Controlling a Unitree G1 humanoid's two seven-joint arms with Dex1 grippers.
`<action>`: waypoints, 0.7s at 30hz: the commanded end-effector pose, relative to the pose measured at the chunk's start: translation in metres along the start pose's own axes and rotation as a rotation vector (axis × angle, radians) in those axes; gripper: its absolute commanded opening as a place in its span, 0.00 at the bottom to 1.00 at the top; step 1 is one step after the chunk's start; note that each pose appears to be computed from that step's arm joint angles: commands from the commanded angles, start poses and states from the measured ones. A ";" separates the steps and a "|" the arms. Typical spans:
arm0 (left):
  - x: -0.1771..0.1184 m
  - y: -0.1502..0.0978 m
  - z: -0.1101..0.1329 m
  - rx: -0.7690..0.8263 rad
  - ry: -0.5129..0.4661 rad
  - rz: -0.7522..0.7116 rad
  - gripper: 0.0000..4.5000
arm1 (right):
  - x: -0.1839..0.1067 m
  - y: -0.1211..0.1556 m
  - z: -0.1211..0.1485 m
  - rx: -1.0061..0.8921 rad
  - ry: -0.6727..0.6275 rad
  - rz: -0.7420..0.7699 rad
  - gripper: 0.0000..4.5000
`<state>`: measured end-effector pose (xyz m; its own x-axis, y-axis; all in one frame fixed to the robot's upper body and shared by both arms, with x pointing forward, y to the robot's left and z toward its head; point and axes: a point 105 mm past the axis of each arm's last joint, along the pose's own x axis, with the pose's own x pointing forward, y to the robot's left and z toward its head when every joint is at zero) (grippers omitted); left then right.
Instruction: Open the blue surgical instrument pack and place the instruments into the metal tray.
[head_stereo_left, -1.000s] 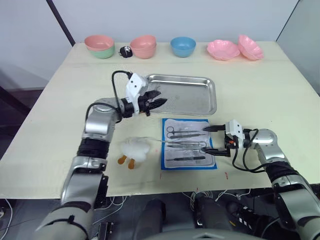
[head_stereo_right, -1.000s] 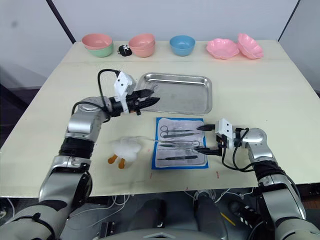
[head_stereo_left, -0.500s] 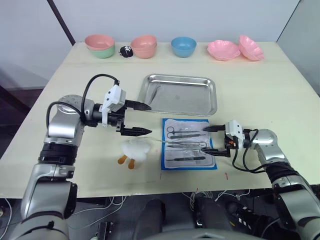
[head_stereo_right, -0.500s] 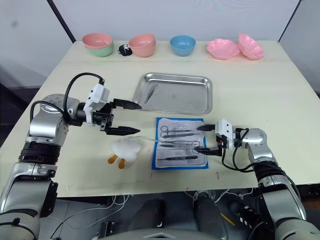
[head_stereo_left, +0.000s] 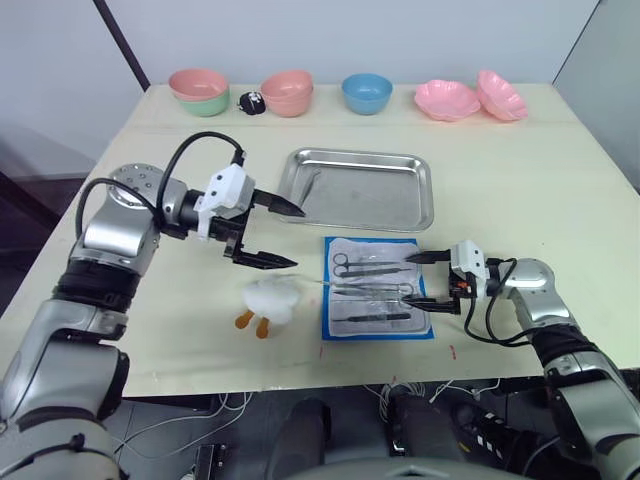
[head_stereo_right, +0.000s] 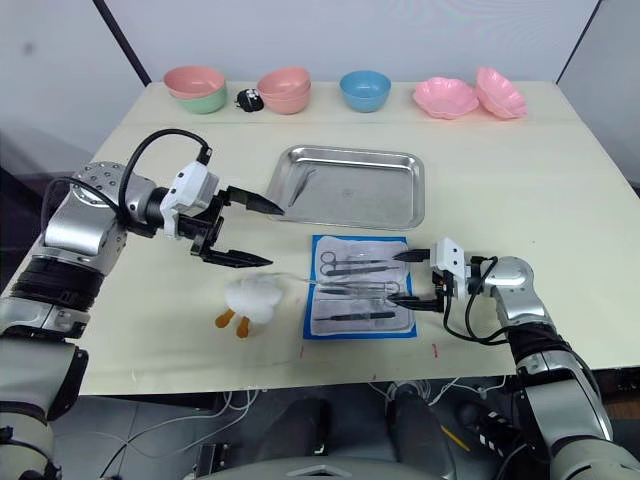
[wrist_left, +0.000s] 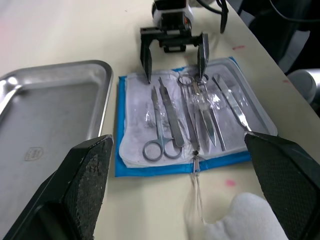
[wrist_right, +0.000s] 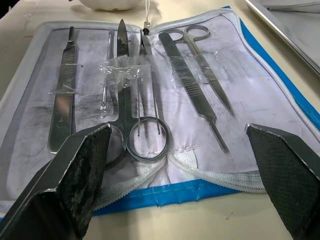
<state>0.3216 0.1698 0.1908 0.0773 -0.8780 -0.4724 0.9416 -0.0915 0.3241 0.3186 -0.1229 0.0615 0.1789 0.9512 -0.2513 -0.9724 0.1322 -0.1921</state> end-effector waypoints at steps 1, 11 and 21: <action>0.007 0.005 0.000 0.073 0.028 -0.026 0.99 | 0.003 0.024 -0.038 0.104 0.130 0.055 1.00; 0.048 0.025 -0.009 0.037 0.001 0.020 0.60 | 0.002 0.021 -0.036 0.098 0.132 0.048 1.00; 0.089 0.024 -0.025 0.027 0.027 -0.037 0.49 | 0.003 0.021 -0.036 0.099 0.132 0.047 1.00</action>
<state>0.3547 0.1030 0.1269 0.0309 -0.8611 -0.5076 0.9497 -0.1331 0.2835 0.3193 -0.1221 0.0621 0.1819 0.9510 -0.2502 -0.9720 0.1355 -0.1918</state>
